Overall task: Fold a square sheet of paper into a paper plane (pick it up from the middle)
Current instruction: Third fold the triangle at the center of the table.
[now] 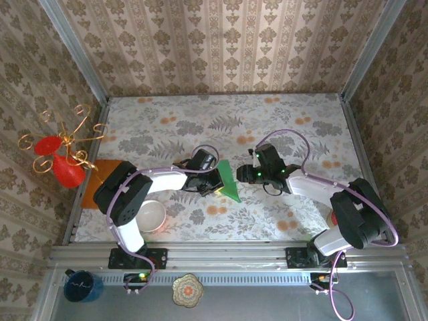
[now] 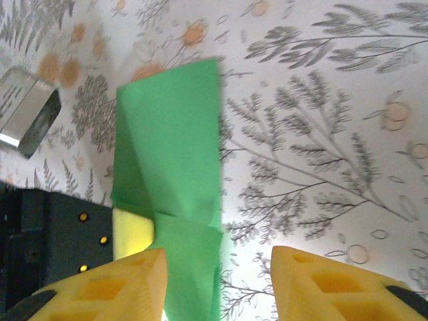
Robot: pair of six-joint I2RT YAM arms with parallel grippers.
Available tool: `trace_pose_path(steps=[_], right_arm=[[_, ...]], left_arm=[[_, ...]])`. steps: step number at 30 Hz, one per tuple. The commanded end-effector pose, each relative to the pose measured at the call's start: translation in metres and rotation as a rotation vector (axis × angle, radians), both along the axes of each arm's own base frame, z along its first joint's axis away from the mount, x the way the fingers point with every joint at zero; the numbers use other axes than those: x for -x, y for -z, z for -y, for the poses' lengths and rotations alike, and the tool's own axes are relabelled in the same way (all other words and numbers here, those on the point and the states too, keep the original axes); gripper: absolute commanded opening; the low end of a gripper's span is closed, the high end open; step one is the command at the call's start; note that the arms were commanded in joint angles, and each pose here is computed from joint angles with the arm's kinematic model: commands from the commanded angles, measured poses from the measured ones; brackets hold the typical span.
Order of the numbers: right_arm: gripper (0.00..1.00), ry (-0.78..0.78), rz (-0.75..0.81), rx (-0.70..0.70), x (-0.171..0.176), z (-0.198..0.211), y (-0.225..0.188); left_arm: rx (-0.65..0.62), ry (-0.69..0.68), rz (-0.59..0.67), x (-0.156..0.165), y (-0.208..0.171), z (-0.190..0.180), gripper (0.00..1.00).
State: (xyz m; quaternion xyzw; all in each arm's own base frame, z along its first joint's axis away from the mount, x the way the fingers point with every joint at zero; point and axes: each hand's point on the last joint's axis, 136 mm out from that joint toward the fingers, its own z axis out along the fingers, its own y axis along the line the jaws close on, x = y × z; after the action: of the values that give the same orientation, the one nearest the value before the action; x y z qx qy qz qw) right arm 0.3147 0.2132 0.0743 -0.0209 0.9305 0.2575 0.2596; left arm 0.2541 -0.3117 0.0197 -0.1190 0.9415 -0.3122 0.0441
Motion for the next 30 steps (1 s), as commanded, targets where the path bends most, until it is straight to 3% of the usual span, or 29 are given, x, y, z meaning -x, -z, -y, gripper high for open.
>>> trace_pose_path(steps=[1,11,21,30], right_arm=[[0.44,-0.016,-0.089,-0.052,0.012,-0.006,0.0],[0.28,-0.173,-0.216,-0.203,0.033,-0.044,0.003],[0.17,-0.284,-0.268,-0.171,0.048,-0.069,0.015],[0.14,-0.312,-0.316,-0.087,0.05,-0.069,0.033]], left_arm=[[-0.092,0.006,-0.029,0.005,0.029,-0.021,0.05],[-0.071,0.031,-0.002,-0.004,0.029,-0.024,0.05],[-0.083,0.026,-0.025,-0.001,0.034,-0.026,0.04],[-0.125,0.01,-0.052,0.003,0.037,-0.033,0.04]])
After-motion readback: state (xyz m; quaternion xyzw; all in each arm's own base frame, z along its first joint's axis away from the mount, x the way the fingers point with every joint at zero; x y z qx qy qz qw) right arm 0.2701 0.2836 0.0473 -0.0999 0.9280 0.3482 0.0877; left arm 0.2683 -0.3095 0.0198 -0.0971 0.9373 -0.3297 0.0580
